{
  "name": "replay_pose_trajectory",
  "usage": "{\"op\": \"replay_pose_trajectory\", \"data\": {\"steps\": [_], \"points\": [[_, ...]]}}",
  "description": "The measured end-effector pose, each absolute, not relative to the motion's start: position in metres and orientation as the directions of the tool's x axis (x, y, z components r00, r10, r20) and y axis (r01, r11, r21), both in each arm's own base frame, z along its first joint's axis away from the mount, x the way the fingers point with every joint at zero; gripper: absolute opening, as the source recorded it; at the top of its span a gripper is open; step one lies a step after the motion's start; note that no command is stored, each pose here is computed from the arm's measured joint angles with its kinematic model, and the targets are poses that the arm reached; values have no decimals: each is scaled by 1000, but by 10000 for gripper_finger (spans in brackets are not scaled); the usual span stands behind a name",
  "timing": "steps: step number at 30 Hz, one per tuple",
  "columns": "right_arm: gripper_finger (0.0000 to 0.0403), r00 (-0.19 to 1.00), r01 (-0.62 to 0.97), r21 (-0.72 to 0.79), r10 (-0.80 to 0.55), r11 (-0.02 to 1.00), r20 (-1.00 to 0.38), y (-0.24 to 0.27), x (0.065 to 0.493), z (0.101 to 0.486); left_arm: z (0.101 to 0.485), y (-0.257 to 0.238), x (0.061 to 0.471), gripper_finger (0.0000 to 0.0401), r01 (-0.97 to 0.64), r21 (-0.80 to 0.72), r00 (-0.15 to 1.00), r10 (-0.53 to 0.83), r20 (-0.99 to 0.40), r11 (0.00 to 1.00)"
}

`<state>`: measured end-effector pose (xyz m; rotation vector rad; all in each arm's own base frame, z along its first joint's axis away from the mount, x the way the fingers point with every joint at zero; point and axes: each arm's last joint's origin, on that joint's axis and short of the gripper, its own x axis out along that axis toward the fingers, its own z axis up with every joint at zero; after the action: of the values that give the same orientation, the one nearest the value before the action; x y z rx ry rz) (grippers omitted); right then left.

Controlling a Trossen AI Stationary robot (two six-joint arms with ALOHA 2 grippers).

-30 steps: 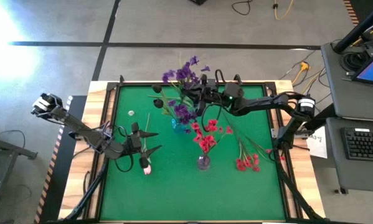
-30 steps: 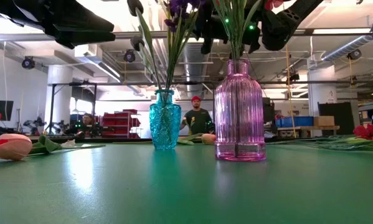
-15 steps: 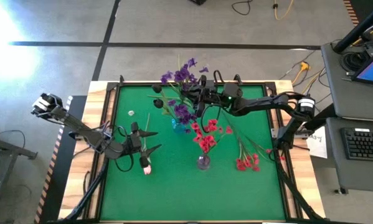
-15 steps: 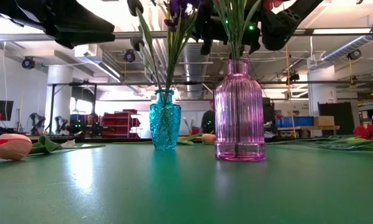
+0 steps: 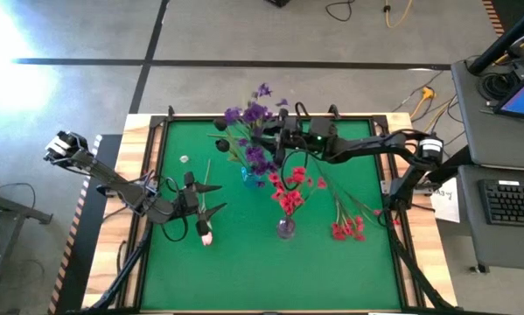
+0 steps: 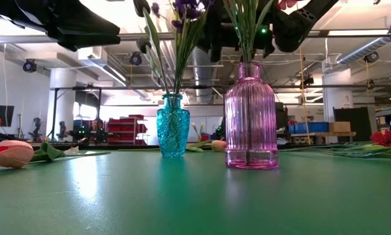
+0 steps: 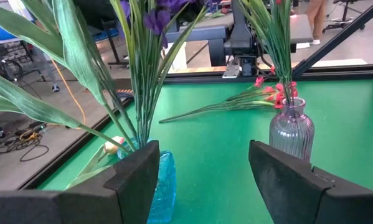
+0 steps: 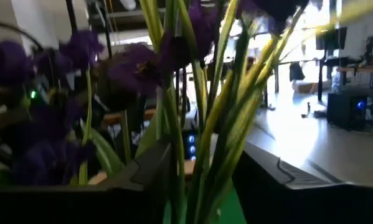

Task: Sort flowers into vase by color
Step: Put the purple flowers into the blue vase

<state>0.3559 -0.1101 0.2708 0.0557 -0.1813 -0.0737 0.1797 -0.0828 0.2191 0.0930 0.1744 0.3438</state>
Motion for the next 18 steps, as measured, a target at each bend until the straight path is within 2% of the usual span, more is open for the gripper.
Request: {"op": "replay_pose_trajectory", "data": {"steps": [18], "points": [[271, 994, 111, 55, -111, 992, -15, -102, 330, 293, 219, -81, 180, 238, -353, 129, 916, 370, -153, 927]]}}
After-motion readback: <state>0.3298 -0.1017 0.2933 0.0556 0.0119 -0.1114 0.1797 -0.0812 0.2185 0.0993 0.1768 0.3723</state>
